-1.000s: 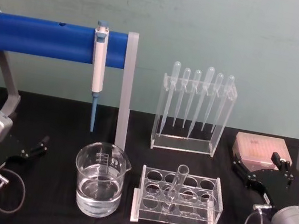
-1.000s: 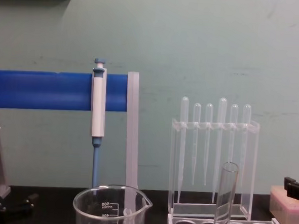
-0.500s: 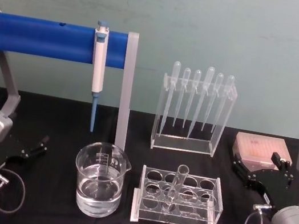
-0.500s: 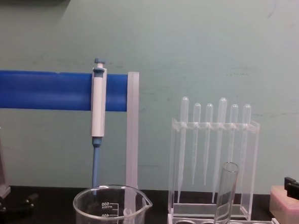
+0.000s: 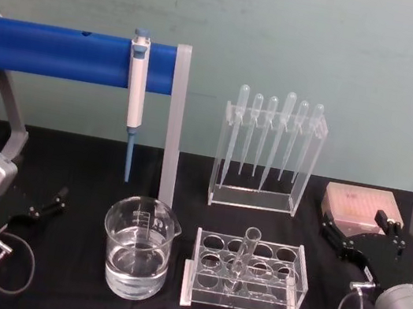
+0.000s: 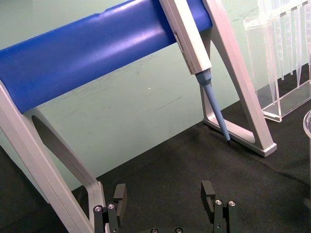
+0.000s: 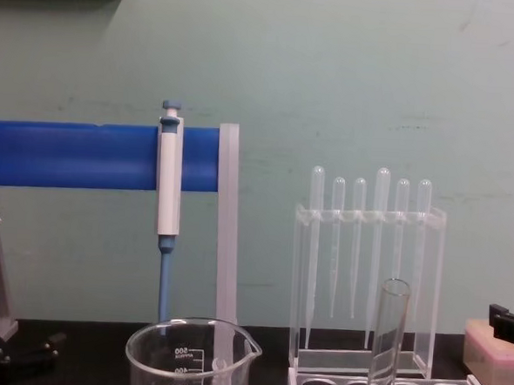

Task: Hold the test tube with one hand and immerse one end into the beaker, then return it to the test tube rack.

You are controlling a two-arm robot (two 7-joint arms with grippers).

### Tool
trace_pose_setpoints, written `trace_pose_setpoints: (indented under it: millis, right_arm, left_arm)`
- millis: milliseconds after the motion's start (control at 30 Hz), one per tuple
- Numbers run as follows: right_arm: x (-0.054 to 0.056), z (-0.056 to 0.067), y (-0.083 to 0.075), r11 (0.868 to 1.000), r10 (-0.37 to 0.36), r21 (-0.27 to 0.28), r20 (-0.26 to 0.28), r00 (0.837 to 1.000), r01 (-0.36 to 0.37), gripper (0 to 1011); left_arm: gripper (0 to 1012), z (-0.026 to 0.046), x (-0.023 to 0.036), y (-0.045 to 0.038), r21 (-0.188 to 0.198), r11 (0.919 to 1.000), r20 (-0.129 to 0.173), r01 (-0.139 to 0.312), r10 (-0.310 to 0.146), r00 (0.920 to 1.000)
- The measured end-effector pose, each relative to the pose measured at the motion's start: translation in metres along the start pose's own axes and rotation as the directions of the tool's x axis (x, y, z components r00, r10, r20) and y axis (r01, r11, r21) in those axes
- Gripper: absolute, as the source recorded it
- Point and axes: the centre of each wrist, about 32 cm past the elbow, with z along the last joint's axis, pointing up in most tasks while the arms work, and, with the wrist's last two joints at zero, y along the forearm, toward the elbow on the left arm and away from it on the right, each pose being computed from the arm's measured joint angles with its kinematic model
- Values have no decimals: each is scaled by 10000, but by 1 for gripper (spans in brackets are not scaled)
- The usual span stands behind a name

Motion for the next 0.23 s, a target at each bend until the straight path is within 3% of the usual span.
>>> trace_pose_setpoints:
  millis: [233]
  right_arm:
    - [0,0,0,10000,0,1,0,10000,0,1002]
  left_arm:
    - [1000,0,0,0,0,10000,0,0,0,10000]
